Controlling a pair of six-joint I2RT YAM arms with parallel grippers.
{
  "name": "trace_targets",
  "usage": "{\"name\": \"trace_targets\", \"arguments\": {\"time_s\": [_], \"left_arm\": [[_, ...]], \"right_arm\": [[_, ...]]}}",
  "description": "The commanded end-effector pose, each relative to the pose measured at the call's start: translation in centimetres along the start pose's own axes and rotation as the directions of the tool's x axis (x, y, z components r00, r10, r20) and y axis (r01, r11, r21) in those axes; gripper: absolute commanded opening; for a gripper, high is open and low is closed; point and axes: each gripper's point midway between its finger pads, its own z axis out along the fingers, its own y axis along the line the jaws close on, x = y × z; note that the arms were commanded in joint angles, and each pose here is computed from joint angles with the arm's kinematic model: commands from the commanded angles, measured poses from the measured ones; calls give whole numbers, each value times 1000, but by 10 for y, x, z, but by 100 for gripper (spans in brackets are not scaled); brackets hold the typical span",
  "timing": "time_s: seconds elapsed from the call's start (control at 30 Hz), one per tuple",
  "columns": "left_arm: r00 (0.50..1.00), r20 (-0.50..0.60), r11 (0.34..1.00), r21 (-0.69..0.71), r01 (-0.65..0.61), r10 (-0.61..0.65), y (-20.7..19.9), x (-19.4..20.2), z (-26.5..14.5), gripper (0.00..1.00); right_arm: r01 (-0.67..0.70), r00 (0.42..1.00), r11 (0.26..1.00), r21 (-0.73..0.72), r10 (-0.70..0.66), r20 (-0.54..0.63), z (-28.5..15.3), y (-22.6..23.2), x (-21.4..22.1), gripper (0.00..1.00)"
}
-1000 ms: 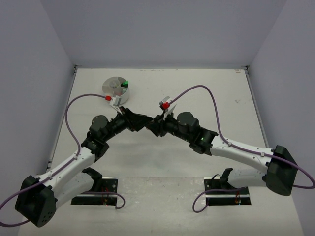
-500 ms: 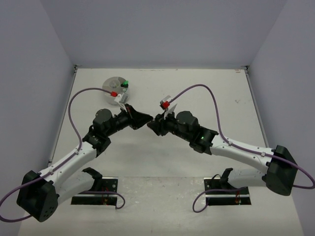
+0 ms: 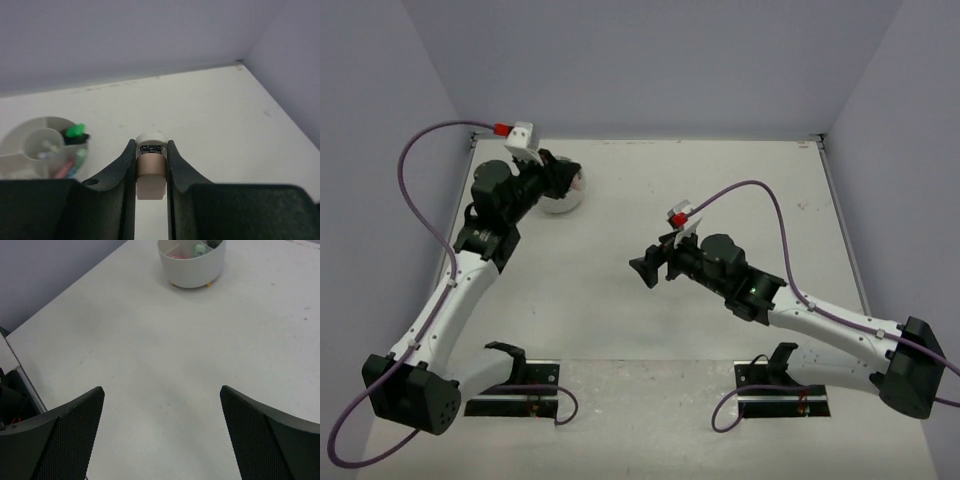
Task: Sort the stationery into containers
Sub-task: Place the stapler in the storage box.
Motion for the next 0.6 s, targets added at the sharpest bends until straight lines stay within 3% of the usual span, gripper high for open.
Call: {"name": "trace_targets", "arguments": {"time_s": [0.0,0.13,0.27,0.37,0.57], "left_arm": [[966,95,949,-232,-215,242,94,-61,10,0],[966,154,953,-258,-161,205,157,-96,35,0],[981,159,992,-73,-103,114,200,-76,69,0],[982,135,990,36,-137,131,213,-61,82,0],[984,55,976,123,-177,171,228,-15,98,0]], "right_arm": [[-11,997,997,73,5,78,-29,-18,-15,99],[-57,996,997,50,54,67,-44,-14,-11,99],[-62,997,993,-104,67,38,-64,10,4,99],[-71,996,986,-151,78,38,-77,16,9,99],[-58,996,972,-228,71,48,-90,28,12,99]]}}
